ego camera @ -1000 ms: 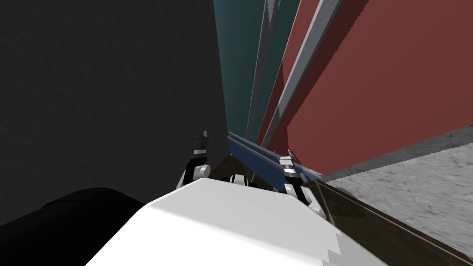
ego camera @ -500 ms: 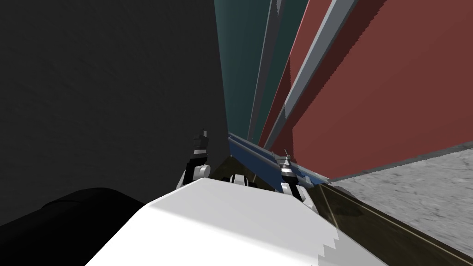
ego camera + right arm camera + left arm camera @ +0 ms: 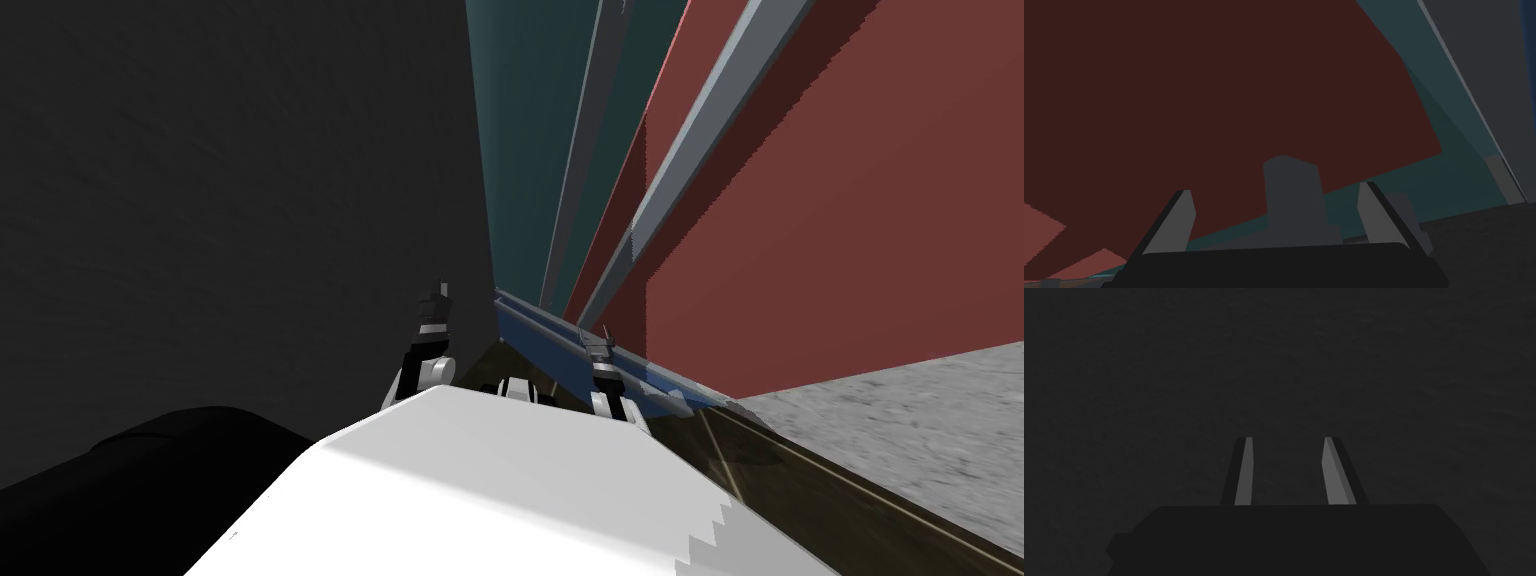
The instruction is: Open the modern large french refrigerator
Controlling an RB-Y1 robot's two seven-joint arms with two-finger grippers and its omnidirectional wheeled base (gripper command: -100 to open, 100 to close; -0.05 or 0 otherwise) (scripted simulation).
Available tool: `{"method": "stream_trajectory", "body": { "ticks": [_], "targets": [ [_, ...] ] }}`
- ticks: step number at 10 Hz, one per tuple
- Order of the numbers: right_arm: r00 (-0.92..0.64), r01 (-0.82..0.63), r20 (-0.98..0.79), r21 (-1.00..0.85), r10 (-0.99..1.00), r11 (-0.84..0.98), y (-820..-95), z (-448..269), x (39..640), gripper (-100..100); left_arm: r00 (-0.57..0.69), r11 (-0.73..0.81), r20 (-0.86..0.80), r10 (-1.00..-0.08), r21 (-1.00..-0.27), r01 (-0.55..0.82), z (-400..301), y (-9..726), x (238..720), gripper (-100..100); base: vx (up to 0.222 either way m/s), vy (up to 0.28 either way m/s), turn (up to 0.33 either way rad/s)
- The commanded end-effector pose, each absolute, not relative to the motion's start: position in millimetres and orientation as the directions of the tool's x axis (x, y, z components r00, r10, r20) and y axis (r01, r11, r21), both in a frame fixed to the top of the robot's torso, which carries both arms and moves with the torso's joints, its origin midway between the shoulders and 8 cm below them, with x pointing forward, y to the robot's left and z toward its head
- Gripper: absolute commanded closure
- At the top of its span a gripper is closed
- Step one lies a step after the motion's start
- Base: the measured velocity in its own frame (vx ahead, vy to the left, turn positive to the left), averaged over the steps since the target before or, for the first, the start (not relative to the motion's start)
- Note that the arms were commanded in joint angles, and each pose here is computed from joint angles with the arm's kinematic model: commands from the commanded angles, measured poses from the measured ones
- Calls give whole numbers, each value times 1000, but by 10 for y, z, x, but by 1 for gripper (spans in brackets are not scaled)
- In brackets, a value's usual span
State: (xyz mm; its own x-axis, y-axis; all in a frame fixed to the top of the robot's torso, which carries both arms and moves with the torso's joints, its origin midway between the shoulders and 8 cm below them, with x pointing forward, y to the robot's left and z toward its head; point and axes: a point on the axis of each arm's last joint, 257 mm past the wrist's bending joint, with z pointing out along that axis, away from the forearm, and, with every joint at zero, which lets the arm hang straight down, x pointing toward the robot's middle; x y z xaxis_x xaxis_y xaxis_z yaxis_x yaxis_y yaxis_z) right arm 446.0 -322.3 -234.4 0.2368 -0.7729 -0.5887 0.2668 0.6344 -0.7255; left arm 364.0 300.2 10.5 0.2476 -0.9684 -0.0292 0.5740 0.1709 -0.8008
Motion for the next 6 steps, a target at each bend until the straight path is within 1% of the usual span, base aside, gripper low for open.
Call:
{"method": "stream_trajectory", "body": {
  "ticks": [1,6],
  "targets": [
    [230,275,-621,-697,-749,662,-3017,-2393,4478,-100,248,171,-29,-968,-801,574,105,3002,3640,0,15,15,-1],
    [234,274,-612,-704,-756,655,-3112,-2255,4619,-100,248,171,-29,-968,-801,574,105,3002,3640,0,16,15,-2]
  ]
}}
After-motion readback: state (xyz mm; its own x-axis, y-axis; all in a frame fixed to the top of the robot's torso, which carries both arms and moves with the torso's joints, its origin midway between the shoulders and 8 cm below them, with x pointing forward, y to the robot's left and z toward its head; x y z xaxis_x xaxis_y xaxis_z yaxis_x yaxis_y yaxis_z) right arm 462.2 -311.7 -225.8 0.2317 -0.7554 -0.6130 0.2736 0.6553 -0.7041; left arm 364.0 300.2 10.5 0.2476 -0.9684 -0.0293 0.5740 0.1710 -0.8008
